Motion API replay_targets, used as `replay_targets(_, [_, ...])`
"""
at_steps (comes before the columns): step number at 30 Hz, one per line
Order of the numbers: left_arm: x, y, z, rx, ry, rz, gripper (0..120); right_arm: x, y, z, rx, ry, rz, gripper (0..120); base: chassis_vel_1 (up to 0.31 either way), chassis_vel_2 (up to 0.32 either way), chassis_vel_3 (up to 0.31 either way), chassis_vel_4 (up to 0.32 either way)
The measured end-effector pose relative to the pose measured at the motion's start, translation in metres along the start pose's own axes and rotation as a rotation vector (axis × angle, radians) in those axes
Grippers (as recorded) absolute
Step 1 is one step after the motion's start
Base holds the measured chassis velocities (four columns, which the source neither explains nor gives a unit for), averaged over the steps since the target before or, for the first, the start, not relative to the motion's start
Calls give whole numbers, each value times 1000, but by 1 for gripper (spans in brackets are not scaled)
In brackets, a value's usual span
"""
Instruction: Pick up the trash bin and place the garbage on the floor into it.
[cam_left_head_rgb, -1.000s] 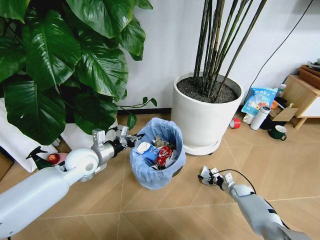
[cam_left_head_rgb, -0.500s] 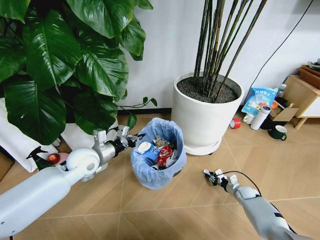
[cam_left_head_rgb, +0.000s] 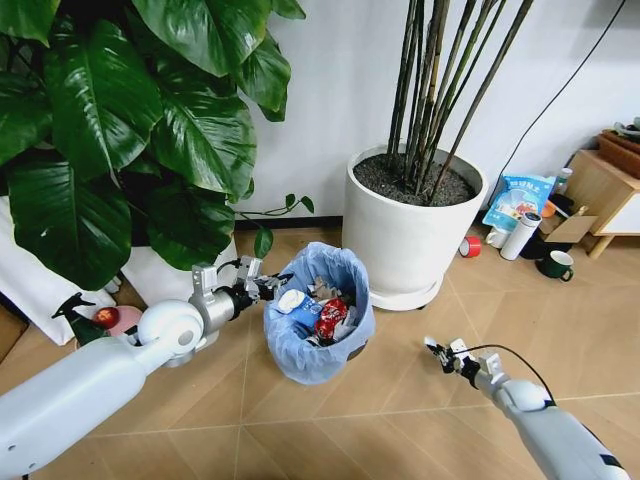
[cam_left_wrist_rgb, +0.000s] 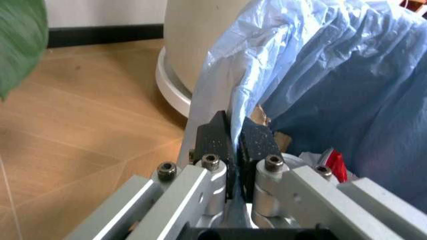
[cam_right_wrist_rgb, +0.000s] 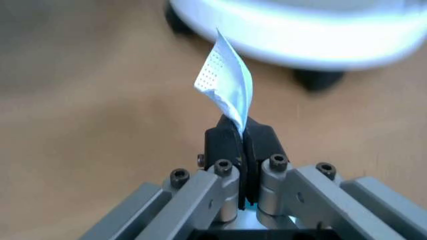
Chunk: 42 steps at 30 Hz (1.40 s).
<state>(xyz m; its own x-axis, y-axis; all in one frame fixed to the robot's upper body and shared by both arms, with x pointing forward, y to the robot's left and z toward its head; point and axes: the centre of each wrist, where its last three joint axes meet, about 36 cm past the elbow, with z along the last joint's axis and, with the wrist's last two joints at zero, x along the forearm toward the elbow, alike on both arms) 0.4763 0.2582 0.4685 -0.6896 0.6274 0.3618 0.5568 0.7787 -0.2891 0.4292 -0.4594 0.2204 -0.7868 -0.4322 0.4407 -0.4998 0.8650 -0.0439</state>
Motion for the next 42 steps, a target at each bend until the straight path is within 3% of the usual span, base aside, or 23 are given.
replay_targets(2, [-2, 0, 2, 0, 6, 1, 0, 4, -2, -7, -3, -47, -25, 0, 0, 0, 0, 0])
replay_targets(6, [-11, 2, 17, -2, 41, -3, 0, 13, -8, -51, 28, -282, -153, 0, 0, 0, 0, 0])
replay_targets(11, [-16, 5, 25, -4, 62, -8, 0, 19, -6, -89, 42, -433, -249, 0, 0, 0, 0, 0])
replay_targets(16, [-30, 4, 28, -14, 86, 2, 0, 17, 13, -147, 10, -672, -410, 0, 0, 0, 0, 0])
replay_targets(20, [-38, 1, 24, -35, 99, 21, 0, 10, 27, -177, -17, -760, -515, 0, 0, 0, 0, 0])
replay_targets(25, [-48, -7, 20, -55, 110, 49, 0, 0, 49, -212, -30, -794, -638, 0, 0, 0, 0, 0])
replay_targets(34, [-57, -15, 17, -69, 118, 74, 0, -21, 95, -230, -42, -731, -791, 0, 0, 0, 0, 0])
replay_targets(42, [-59, -18, 15, -75, 118, 79, 0, -35, 99, -231, 20, -626, -808, 0, 0, 0, 0, 0])
